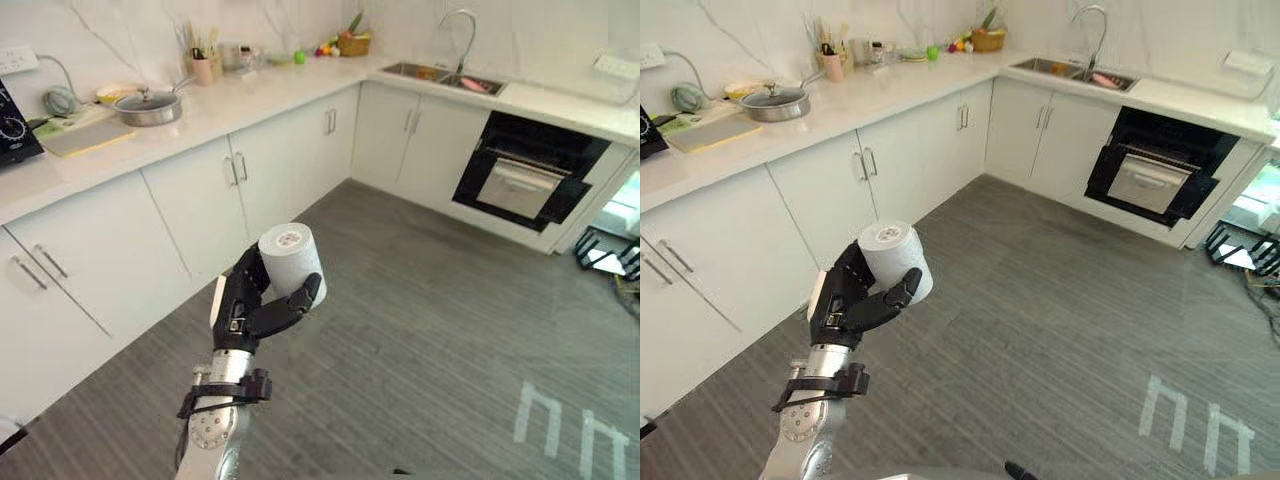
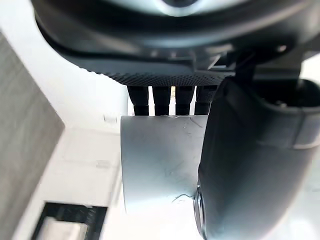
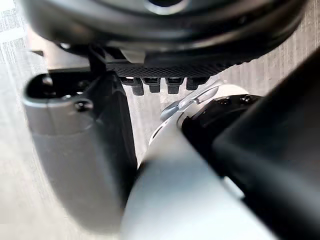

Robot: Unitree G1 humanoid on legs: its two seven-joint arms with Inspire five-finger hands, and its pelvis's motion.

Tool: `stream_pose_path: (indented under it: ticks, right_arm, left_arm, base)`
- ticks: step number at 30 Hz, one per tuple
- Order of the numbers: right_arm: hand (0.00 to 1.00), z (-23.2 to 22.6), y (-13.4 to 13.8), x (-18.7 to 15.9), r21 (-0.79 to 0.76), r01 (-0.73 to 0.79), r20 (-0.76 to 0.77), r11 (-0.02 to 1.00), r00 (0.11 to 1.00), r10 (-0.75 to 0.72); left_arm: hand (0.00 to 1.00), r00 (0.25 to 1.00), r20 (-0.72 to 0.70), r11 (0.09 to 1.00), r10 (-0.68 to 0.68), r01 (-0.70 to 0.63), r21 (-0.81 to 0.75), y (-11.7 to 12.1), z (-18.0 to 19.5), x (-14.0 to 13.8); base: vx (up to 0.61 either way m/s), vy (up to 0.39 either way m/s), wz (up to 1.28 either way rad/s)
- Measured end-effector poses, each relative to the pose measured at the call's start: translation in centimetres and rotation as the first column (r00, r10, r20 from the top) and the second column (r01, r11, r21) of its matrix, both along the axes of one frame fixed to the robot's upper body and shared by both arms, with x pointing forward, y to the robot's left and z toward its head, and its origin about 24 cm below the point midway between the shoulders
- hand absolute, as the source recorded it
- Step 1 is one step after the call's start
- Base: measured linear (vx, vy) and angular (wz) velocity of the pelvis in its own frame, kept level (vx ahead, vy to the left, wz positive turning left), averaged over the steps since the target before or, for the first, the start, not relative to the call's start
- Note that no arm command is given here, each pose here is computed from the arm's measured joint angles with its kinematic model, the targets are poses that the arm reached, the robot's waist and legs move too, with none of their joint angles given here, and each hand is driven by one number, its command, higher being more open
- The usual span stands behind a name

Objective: Walk over to the sink, pick up the cup, carry it to the dishwasher, place the cup inside the dishwasher, then close the dishwasher door

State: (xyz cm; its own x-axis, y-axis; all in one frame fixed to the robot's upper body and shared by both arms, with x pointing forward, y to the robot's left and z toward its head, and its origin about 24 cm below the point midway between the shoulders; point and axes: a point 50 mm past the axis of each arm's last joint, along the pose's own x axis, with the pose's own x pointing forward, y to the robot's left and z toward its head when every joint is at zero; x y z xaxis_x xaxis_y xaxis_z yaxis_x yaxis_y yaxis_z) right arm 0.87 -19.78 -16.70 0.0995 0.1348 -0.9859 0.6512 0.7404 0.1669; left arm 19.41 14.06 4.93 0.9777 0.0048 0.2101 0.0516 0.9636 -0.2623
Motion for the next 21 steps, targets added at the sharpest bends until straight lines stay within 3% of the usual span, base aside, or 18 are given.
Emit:
stream_pose_path:
  ticks: [6,12,21]
  right_arm:
    - [1.00,0.1,-0.1,1.3,0.008,-0.142,0.098,0.990,0.985,0.141]
    - [1.00,0.1,-0.1,1.7,0.004,-0.197,0.097,0.980,0.976,0.196]
    - [1.00,0.3,-0.3,3.3,-0.004,-0.239,0.137,0.971,0.962,0.238]
  left_arm:
    - [0.00,1.000,0.021,0.986,0.005,-0.002,-0.169,0.4,0.4,0.5]
    - [0.00,0.997,0.003,0.982,0.081,-0.080,-0.168,2.1,0.1,0.2]
    - [0.00,0.995,0.017,0.979,0.103,-0.098,-0.181,2.3,0.4,0.3]
  base:
    - [-0.08,-0.021,0.13]
    - [-0.09,-0.020,0.16]
    - [-0.02,-0.003,0.04]
